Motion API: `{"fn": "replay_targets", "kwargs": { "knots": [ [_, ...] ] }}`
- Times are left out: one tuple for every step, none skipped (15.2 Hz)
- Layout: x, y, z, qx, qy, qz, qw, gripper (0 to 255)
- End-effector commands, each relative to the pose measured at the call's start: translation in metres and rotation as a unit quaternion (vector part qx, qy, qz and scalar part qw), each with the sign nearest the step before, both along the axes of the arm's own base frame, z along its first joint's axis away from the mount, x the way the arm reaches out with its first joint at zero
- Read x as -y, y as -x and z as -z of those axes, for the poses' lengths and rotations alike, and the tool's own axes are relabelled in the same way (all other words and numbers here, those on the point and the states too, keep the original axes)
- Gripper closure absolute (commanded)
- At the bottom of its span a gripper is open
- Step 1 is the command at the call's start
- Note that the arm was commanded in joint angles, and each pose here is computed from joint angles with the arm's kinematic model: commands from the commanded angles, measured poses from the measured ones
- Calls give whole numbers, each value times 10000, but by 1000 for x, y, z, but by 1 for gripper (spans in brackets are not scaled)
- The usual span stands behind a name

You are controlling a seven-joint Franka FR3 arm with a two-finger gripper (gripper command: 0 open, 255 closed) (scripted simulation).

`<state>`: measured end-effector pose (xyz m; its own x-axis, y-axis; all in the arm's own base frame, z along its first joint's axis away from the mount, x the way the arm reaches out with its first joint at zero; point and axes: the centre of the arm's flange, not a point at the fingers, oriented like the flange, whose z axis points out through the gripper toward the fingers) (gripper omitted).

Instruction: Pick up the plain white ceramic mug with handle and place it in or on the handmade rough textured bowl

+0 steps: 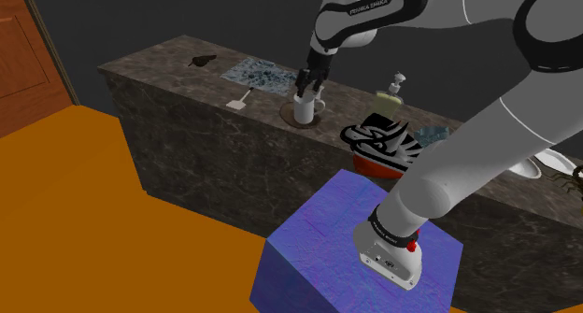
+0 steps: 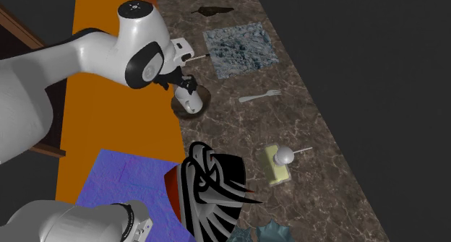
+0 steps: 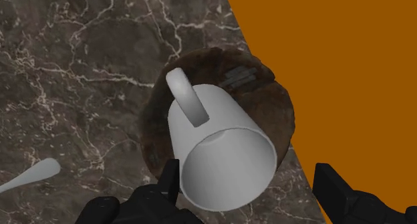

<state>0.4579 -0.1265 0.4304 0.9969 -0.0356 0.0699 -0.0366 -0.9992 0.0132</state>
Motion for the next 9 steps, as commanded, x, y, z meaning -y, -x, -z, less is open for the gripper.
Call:
{"fn": "replay_targets", "kwargs": {
  "knots": [
    [-1, 2, -22, -7, -2, 1, 10000, 0],
    [-1, 3, -32, -7, -2, 1, 10000, 0],
    [-1, 3, -32, -7, -2, 1, 10000, 0],
    [-1, 3, -32, -7, -2, 1, 10000, 0],
    [-1, 3, -32, -7, -2, 1, 10000, 0],
    [-1, 3, -32, -7, -2, 1, 10000, 0],
    [-1, 3, -32, -7, -2, 1, 10000, 0],
    [-1, 3, -32, -7, -2, 1, 10000, 0],
    [-1, 3, -32, -7, -2, 1, 10000, 0]
  ]
}}
